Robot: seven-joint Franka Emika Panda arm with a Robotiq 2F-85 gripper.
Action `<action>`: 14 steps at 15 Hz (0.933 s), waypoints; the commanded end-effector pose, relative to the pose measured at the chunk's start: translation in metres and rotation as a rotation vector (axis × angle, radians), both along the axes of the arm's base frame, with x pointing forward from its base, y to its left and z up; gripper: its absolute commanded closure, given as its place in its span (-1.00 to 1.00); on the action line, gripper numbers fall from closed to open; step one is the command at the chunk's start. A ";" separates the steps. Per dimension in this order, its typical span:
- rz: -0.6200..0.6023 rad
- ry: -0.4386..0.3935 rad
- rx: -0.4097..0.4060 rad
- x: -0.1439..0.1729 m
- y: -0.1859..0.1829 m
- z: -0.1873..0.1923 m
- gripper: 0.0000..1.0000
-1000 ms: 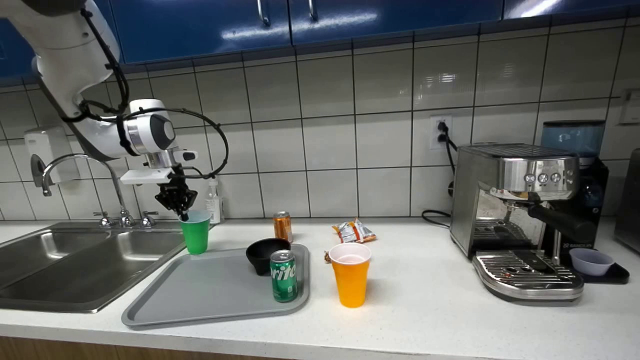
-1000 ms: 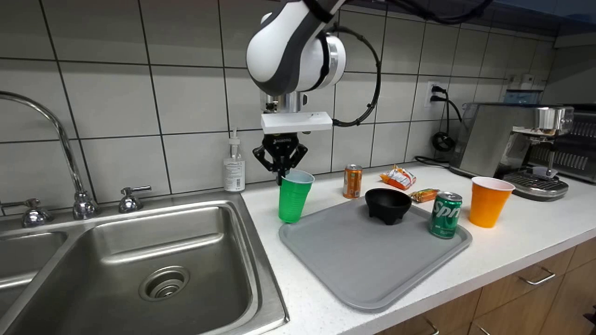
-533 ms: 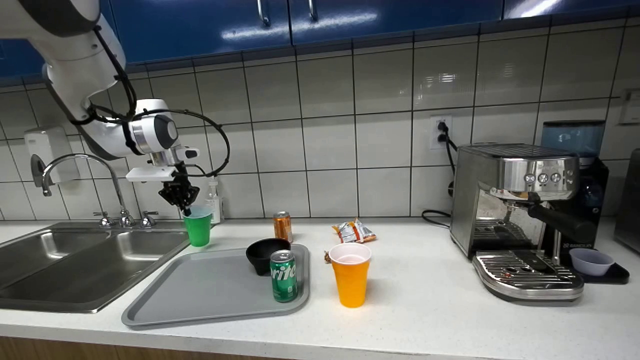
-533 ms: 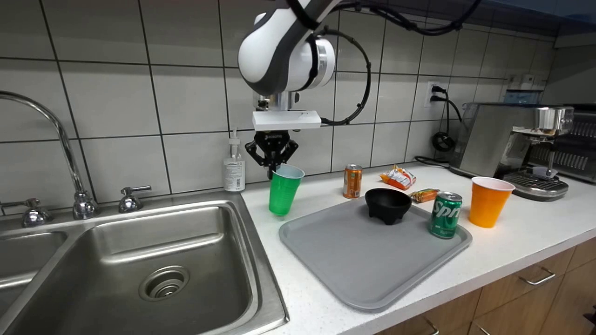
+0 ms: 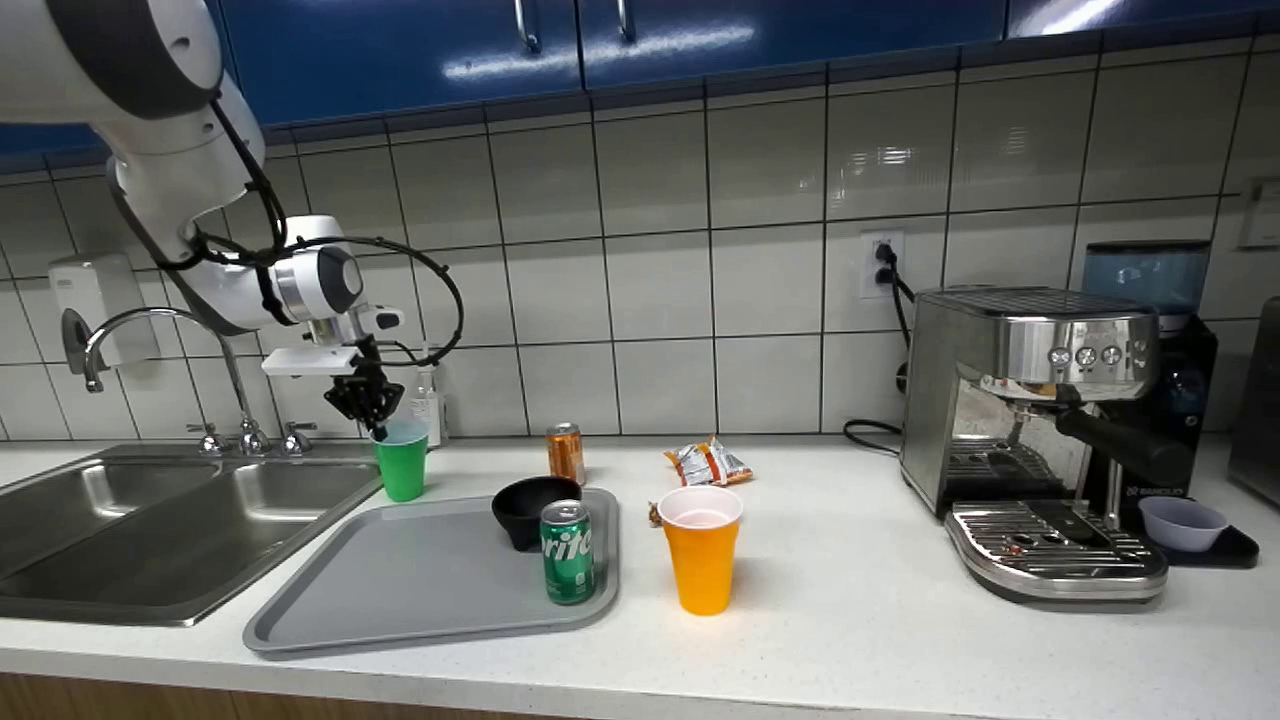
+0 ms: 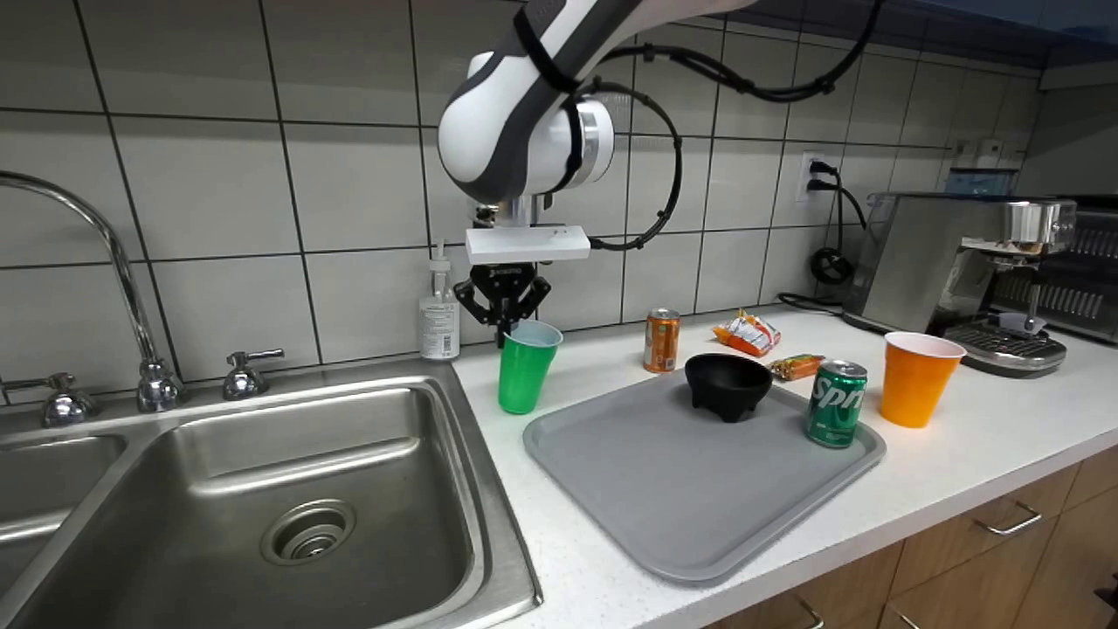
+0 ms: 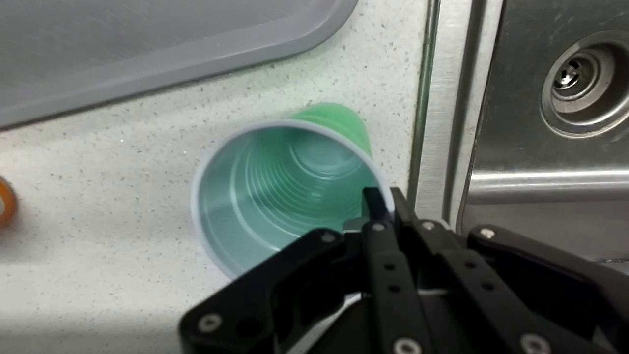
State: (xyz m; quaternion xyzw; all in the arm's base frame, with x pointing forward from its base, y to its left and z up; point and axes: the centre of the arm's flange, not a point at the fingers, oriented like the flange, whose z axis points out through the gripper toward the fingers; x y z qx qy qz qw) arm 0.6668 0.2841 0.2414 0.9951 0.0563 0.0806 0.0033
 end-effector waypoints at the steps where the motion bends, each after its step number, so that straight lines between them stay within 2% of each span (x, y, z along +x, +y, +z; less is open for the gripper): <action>1: 0.006 -0.010 -0.018 0.016 0.005 0.002 0.98; 2: 0.003 -0.012 -0.019 0.017 0.005 0.002 0.40; 3: 0.001 -0.017 -0.019 0.018 0.005 0.004 0.39; 5: 0.001 -0.027 -0.020 0.018 0.004 0.008 0.12; 12: 0.006 -0.051 0.004 0.011 0.004 0.029 -0.92; 14: 0.007 -0.055 0.013 0.006 0.003 0.035 -1.00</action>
